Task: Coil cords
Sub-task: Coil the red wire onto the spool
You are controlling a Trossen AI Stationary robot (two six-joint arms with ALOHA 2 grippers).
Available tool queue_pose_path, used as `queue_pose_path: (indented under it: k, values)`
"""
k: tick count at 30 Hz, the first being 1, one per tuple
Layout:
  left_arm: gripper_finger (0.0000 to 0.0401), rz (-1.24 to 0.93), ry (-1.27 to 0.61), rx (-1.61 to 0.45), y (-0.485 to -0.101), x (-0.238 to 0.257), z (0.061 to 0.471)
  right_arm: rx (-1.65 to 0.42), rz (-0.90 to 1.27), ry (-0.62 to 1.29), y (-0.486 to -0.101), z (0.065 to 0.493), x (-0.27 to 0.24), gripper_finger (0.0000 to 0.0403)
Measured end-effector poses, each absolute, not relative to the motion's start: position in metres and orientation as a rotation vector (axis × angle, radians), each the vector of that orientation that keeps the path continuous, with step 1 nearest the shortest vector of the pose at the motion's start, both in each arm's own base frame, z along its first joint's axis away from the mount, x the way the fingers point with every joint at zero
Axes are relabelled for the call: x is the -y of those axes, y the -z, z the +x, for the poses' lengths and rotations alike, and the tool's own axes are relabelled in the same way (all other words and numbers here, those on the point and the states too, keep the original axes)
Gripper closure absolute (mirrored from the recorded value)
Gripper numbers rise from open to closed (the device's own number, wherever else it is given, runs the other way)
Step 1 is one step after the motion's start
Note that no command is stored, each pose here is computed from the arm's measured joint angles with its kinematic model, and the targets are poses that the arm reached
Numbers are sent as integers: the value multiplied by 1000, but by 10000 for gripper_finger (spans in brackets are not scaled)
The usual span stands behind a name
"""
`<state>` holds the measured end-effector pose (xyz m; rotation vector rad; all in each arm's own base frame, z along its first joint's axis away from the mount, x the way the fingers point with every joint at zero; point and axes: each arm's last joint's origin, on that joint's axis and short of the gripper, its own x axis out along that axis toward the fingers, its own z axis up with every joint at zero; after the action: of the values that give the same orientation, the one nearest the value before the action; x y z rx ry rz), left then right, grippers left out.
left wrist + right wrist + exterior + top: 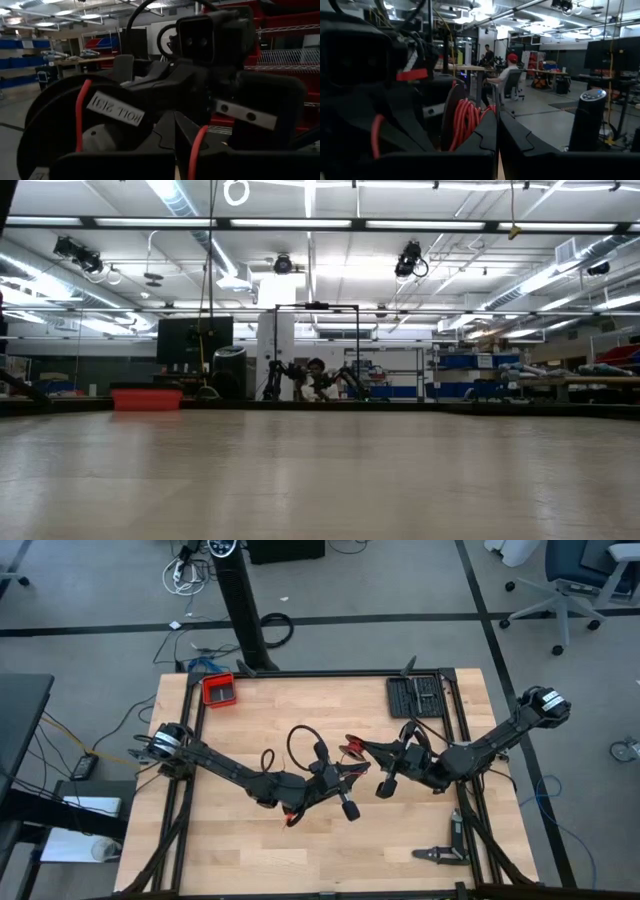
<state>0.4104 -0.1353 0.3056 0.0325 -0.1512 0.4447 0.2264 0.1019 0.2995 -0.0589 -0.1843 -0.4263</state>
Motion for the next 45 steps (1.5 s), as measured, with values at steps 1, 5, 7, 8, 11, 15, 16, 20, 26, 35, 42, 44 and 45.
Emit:
queue_pose_path:
  k: [1,5,7,8,11,15,16,20,26,35,42,44,45]
  values:
    - [401,30,-445,145,-305,135,411,187,-57,422,-300,226,-102,399]
    - [401,33,-448,134,-303,134,412,196,-58,415,-301,225,-104,399]
    - [401,34,-448,124,-302,134,412,197,-69,412,-301,224,-105,399]
    - [401,32,-447,118,-302,134,412,200,-72,410,-302,224,-106,399]
    - [401,35,-447,102,-300,134,412,224,-68,407,-305,221,-108,399]
    - [401,36,-454,83,-297,134,412,235,-87,401,-307,219,-110,399]
    - [401,32,-456,80,-297,134,412,237,-84,399,-308,218,-110,399]
    - [401,37,-476,65,-296,133,412,243,-80,396,-309,216,-111,399]
    - [401,52,-528,38,-293,132,412,243,-110,393,-311,213,-115,399]
    - [401,89,-616,-8,-290,130,410,233,-101,398,-310,210,-119,399]
    - [401,185,-696,-49,-290,134,407,230,-92,401,-310,208,-122,399]
    - [401,219,-728,-64,-290,137,405,230,-91,398,-310,208,-123,399]
    - [401,232,-747,-69,-291,138,404,230,-92,396,-310,207,-123,399]
